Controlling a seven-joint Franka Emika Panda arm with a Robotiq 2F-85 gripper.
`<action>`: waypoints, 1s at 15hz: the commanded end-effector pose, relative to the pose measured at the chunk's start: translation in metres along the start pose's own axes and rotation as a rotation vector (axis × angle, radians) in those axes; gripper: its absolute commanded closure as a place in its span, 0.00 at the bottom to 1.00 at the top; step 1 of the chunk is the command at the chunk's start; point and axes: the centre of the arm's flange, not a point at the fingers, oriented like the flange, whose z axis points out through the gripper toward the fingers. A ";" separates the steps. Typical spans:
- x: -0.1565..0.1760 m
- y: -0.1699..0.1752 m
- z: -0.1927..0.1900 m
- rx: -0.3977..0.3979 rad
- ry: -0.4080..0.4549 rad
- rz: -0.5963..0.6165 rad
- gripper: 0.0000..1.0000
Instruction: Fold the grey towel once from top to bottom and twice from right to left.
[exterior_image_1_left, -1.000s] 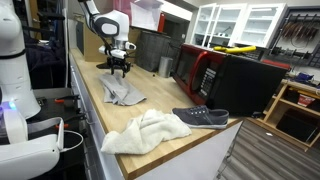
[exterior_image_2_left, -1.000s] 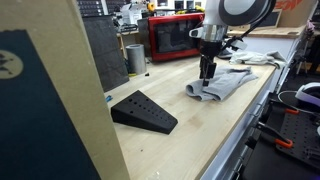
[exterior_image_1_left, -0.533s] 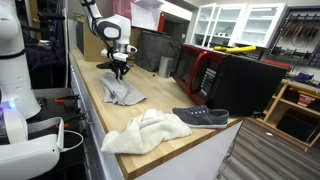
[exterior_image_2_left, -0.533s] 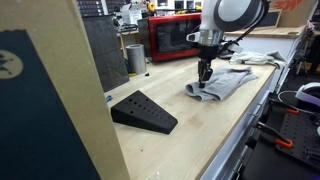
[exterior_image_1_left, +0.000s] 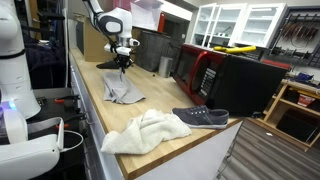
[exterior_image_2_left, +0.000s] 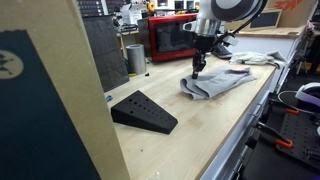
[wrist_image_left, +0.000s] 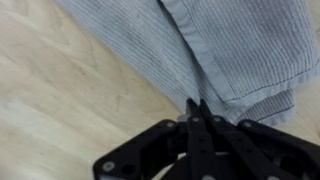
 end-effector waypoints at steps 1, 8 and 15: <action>0.006 0.015 -0.009 -0.038 0.037 0.003 0.99; 0.027 0.048 -0.005 -0.096 0.099 0.161 0.99; 0.022 0.077 -0.016 -0.210 0.224 0.285 0.49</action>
